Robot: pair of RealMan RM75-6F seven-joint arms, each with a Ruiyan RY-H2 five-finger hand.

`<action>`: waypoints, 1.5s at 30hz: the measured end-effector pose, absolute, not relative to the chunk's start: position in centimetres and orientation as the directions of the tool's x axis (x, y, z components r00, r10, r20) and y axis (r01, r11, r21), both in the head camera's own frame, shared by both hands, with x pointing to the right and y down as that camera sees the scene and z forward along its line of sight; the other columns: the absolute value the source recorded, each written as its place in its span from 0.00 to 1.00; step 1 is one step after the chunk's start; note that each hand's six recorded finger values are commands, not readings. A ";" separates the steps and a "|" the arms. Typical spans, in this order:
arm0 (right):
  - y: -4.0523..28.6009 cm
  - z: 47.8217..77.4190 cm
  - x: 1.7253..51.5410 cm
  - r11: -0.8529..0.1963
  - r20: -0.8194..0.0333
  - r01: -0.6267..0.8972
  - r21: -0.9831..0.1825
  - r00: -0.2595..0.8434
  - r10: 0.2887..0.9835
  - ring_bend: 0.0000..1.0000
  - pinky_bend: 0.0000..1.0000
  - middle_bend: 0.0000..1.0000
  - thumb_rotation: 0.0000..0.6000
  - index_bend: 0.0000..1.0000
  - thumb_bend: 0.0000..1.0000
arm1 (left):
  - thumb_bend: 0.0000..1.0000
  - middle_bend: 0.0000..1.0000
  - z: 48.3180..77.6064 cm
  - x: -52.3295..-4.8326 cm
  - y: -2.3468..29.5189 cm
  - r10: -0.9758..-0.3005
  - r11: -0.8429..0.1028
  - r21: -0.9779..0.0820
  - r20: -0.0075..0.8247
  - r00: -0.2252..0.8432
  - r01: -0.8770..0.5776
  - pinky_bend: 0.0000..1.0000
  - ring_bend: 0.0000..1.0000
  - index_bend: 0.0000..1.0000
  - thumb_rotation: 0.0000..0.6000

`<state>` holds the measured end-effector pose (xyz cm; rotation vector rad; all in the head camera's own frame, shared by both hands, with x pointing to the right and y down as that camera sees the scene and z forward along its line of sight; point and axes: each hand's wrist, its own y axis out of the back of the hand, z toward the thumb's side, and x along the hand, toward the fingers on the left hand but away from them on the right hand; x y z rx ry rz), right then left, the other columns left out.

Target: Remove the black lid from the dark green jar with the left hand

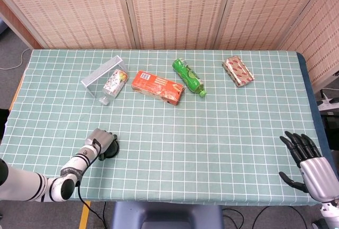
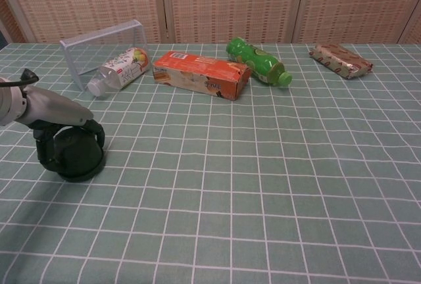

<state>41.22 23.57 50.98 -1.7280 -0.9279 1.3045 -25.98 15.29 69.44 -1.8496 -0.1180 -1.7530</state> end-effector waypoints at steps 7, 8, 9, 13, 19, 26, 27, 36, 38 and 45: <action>23.6 50.8 41.3 -0.436 -0.409 0.101 -0.894 0.210 0.888 0.00 0.00 0.00 1.00 0.00 0.16 | 0.34 0.47 69.6 -26.2 15.4 -0.351 -0.814 -0.383 0.924 0.155 0.437 0.71 0.46 0.54 1.00; 23.6 50.8 41.3 -0.435 -0.408 0.101 -0.895 0.210 0.888 0.00 0.00 0.00 1.00 0.00 0.16 | 0.35 0.48 69.5 -26.2 15.4 -0.356 -0.812 -0.391 0.920 0.162 0.434 0.72 0.48 0.55 1.00; 23.7 50.8 41.3 -0.435 -0.408 0.102 -0.895 0.211 0.888 0.00 0.00 0.00 1.00 0.00 0.16 | 0.35 0.49 69.5 -26.1 15.4 -0.361 -0.810 -0.398 0.917 0.169 0.431 0.73 0.49 0.55 1.00; 23.7 50.8 41.3 -0.435 -0.407 0.103 -0.895 0.213 0.888 0.00 0.00 0.00 1.00 0.00 0.16 | 0.37 0.51 69.1 -26.0 15.4 -0.379 -0.802 -0.430 0.903 0.203 0.414 0.76 0.52 0.57 1.00; 23.7 50.8 41.2 -0.438 -0.409 0.105 -0.893 0.216 0.887 0.00 0.00 0.00 1.00 0.00 0.16 | 0.38 0.52 68.1 -26.3 15.0 -0.402 -0.809 -0.460 0.887 0.228 0.366 0.78 0.53 0.59 1.00; 23.7 50.9 41.2 -0.440 -0.413 0.101 -0.892 0.213 0.886 0.00 0.00 0.00 1.00 0.00 0.16 | 0.38 0.53 66.2 -25.8 13.6 -0.469 -0.827 -0.533 0.829 0.306 0.176 0.77 0.53 0.60 1.00; 23.7 50.9 41.3 -0.440 -0.413 0.100 -0.892 0.213 0.886 0.00 0.00 0.00 1.00 0.00 0.16 | 0.38 0.52 65.9 -25.7 13.4 -0.480 -0.831 -0.539 0.818 0.318 0.134 0.77 0.53 0.60 1.00; 23.8 50.9 41.2 -0.437 -0.411 0.097 -0.894 0.211 0.887 0.00 0.00 0.00 1.00 0.00 0.16 | 0.41 0.51 63.3 -24.9 11.3 -0.571 -0.819 -0.424 0.677 0.464 -0.388 0.73 0.51 0.58 1.00; 23.8 50.9 41.2 -0.436 -0.409 0.097 -0.895 0.211 0.888 0.00 0.00 0.00 1.00 0.00 0.16 | 0.41 0.50 62.9 -25.2 10.8 -0.585 -0.803 -0.370 0.642 0.496 -0.468 0.73 0.51 0.57 1.00; 23.8 50.8 41.2 -0.434 -0.407 0.101 -0.895 0.212 0.888 0.00 0.00 0.00 1.00 0.00 0.16 | 0.41 0.49 62.6 -26.2 10.6 -0.551 -0.829 -0.318 0.609 0.571 -0.461 0.72 0.50 0.56 1.00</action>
